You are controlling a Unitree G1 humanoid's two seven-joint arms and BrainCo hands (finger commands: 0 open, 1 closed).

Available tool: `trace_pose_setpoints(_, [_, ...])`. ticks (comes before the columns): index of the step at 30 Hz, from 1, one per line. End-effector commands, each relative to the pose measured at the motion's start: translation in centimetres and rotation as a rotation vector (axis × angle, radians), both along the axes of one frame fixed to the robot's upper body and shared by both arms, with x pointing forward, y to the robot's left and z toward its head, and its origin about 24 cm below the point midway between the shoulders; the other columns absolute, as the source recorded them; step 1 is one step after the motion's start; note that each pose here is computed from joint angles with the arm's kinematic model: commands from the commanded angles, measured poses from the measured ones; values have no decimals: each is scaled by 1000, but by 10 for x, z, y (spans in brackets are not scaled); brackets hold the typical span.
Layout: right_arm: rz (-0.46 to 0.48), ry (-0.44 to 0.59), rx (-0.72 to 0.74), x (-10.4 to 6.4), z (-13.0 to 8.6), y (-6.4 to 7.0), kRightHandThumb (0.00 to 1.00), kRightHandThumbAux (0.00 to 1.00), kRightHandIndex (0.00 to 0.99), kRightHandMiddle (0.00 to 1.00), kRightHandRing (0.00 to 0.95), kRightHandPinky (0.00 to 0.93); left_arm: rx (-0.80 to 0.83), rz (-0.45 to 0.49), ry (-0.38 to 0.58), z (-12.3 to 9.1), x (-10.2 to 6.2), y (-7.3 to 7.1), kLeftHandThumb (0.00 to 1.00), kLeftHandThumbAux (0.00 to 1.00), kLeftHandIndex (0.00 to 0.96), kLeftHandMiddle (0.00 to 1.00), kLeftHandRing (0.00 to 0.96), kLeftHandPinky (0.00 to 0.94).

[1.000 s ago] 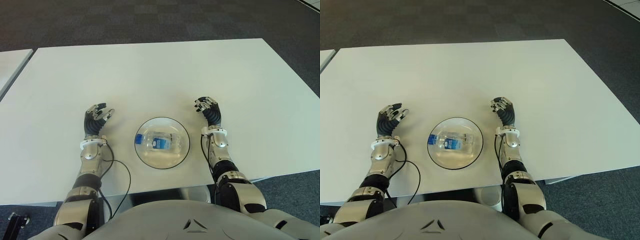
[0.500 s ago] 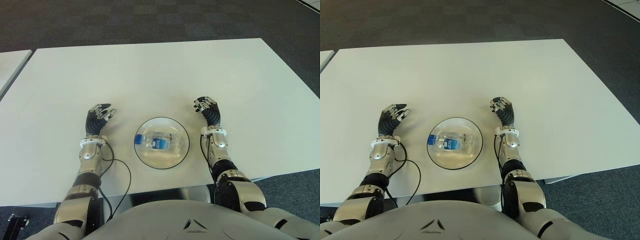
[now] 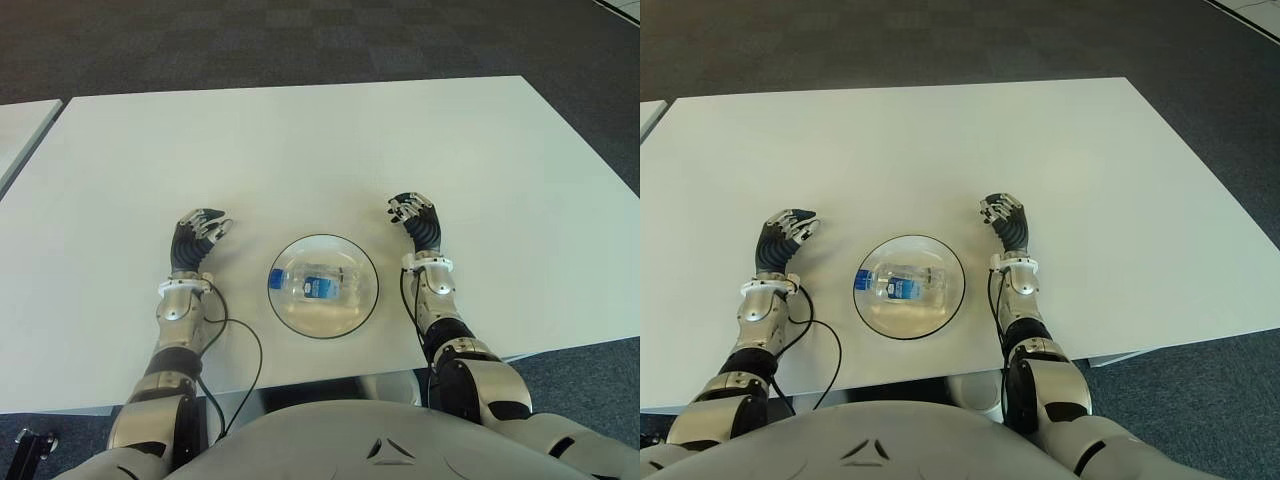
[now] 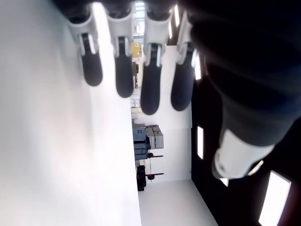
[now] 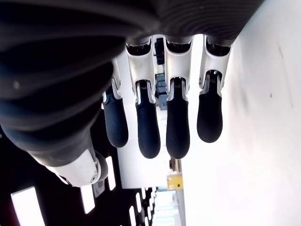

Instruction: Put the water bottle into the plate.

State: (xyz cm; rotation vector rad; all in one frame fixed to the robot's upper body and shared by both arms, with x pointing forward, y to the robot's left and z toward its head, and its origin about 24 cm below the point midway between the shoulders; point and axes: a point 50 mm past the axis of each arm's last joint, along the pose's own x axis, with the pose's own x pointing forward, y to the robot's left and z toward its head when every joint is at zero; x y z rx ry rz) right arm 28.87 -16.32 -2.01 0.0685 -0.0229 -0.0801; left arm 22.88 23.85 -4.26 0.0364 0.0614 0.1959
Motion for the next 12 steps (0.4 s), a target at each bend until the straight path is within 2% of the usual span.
trace_pose_setpoints(1, [-6,84,-1,-6,-13,0,706,731,429,465,495,558,-38,-15,117,-23,-21,-8,700,718,425,458,453,462])
trace_pose_setpoints(12, [-11,86,15,-9,-14,1,707,731,428,468,496,564,-31,-38,86,-16,-23,-11,701,717,425,464,459,463])
